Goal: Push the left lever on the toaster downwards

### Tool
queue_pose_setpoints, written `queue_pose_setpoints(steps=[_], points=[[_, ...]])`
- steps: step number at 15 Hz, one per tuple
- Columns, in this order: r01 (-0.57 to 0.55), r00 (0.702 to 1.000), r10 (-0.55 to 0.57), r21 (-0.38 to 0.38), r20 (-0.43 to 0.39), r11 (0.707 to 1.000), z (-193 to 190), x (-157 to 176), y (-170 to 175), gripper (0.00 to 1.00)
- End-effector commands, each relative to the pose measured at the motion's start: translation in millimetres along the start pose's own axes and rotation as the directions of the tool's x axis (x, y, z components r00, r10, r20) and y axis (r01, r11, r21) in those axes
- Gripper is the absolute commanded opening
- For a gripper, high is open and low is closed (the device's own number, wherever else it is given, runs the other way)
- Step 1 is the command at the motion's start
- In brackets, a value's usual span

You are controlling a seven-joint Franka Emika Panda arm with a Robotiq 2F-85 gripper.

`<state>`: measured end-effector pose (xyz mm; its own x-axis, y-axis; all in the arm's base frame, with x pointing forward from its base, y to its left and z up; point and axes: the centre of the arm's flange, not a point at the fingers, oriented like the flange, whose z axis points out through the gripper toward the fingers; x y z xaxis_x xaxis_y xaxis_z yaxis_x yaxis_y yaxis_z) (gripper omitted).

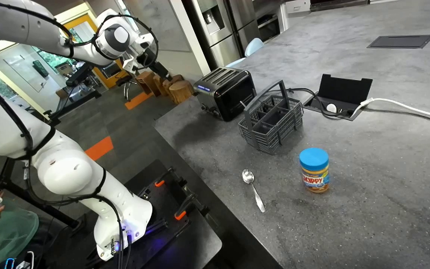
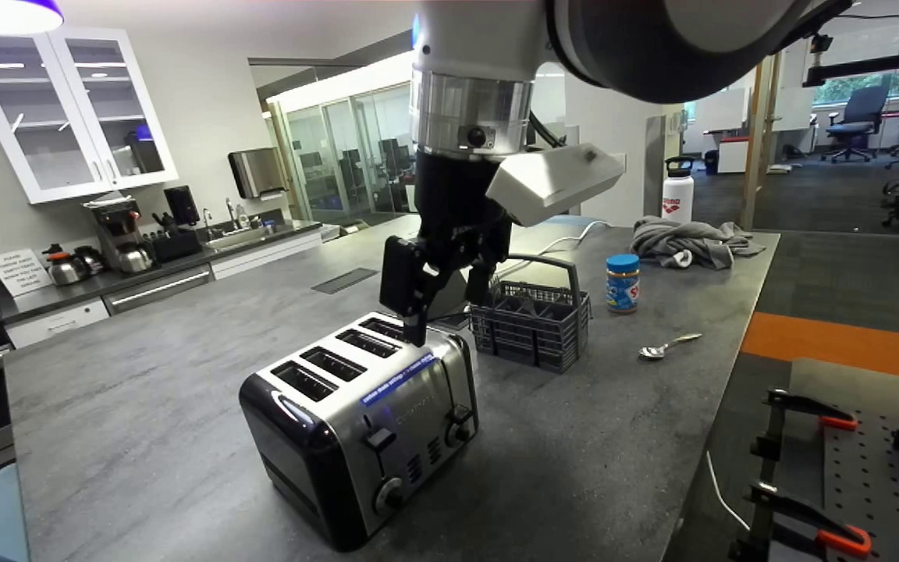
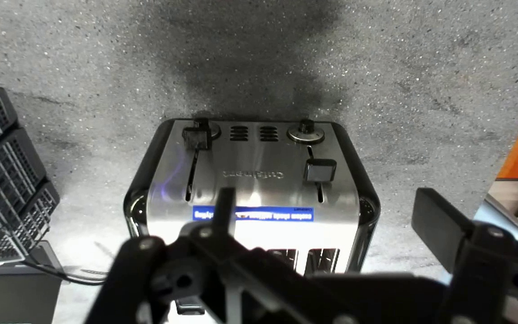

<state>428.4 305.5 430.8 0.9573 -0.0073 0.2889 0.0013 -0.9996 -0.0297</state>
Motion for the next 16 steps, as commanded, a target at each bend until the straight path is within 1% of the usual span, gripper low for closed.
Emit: queue_pose_setpoints(steps=[1, 3, 4, 6, 9, 10, 11, 16], points=[[-0.057, 0.998, 0.057, -0.029, 0.008, 0.998, 20, 23, -19, 0.74], [-0.081, 0.997, 0.081, -0.060, -0.001, 0.995, 35, 35, -27, 0.59], [-0.085, 0.996, 0.085, -0.067, -0.004, 0.994, 42, 40, -30, 0.49], [-0.106, 0.994, 0.105, -0.083, -0.010, 0.991, 60, 51, -35, 0.36], [-0.113, 0.992, 0.116, -0.067, 0.046, 0.991, 86, 63, -40, 0.12], [-0.118, 0.991, 0.122, -0.069, 0.055, 0.991, 95, 66, -42, 0.05], [-0.123, 0.990, 0.127, -0.074, 0.061, 0.990, 102, 68, -43, 0.00], [-0.132, 0.986, 0.139, -0.079, 0.088, 0.988, 129, 72, -47, 0.00]])
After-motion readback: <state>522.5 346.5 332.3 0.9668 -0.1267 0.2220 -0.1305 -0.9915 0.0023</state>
